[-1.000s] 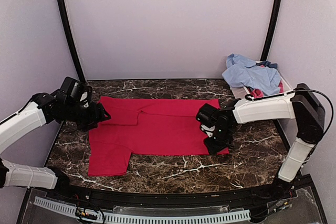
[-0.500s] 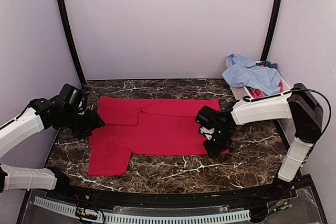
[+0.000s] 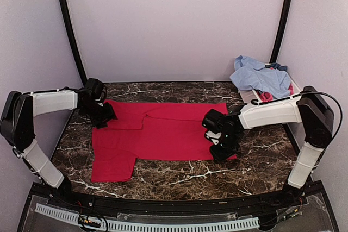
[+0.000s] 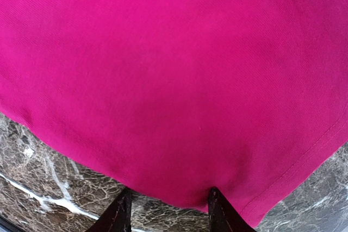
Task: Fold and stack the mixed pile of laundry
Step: Move the 1/3-folded T-shirt to the center of the board, then pick up the 1/3-folded T-shirt from the center of the board.
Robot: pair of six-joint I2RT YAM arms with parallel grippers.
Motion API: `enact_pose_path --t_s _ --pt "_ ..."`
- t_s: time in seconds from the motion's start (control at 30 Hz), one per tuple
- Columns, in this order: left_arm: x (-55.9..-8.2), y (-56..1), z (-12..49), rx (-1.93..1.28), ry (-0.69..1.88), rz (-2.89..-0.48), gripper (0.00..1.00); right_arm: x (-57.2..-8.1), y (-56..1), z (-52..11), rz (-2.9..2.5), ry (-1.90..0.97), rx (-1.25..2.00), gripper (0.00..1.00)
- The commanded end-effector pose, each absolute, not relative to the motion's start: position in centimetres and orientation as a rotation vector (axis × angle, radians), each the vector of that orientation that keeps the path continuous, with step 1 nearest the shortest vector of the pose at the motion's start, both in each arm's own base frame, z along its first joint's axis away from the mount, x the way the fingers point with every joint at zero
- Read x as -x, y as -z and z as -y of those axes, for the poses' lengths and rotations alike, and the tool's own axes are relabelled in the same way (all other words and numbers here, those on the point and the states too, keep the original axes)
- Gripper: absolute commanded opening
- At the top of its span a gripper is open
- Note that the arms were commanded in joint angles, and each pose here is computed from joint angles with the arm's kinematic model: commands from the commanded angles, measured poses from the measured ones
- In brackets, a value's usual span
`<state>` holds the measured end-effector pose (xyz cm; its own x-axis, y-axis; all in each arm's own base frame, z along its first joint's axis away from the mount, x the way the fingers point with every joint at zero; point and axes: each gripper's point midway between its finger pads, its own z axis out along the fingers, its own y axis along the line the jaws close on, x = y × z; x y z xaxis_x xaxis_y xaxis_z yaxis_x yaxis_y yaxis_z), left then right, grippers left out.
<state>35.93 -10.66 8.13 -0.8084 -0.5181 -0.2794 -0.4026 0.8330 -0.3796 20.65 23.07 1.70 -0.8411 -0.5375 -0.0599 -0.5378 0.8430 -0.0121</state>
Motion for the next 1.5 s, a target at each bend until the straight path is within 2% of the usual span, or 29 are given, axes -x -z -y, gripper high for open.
enact_pose_path --t_s 0.0,0.3,0.5,0.7,0.9,0.97,1.1,1.23,1.37,1.47 --pt "-43.1 -10.5 13.1 0.534 0.557 -2.515 0.55 -20.8 -0.9 -23.8 -2.957 -0.033 0.886 0.45" --pt "-51.5 -5.5 9.8 0.661 0.465 -2.556 0.5 -21.6 -2.6 -25.0 -2.914 -0.098 0.88 0.54" --pt "-50.5 -2.5 5.7 0.792 0.343 -2.647 0.48 -22.0 -3.5 -25.8 -2.881 -0.141 0.902 0.6" --pt "-50.6 -1.4 1.8 0.882 0.354 -2.659 0.46 -22.0 -4.8 -27.2 -2.843 -0.248 0.938 0.66" --pt "-52.8 -2.2 -0.3 0.868 0.355 -2.646 0.45 -22.1 -5.8 -27.2 -2.816 -0.242 0.972 0.65" --pt "-53.6 -2.4 -1.0 0.864 0.36 -2.643 0.45 -22.1 -6.0 -26.8 -2.806 -0.217 0.992 0.61" --pt "-55.5 -4.5 -2.0 0.829 0.349 -2.623 0.45 -22.3 -6.0 -25.4 -2.785 -0.102 1.067 0.57" --pt "-57.0 -9.5 -0.6 0.74 0.451 -2.573 0.55 -22.6 -5.6 -24.9 -2.743 -0.035 1.147 0.54" --pt "-55.5 -15.7 2.6 0.627 0.482 -2.519 0.6 -23.2 -5.7 -26.3 -2.667 -0.098 1.219 0.5" --pt "-53.2 -18.3 3.6 0.631 0.528 -2.469 0.61 -23.3 -4.9 -26.4 -2.667 -0.084 1.257 0.48"
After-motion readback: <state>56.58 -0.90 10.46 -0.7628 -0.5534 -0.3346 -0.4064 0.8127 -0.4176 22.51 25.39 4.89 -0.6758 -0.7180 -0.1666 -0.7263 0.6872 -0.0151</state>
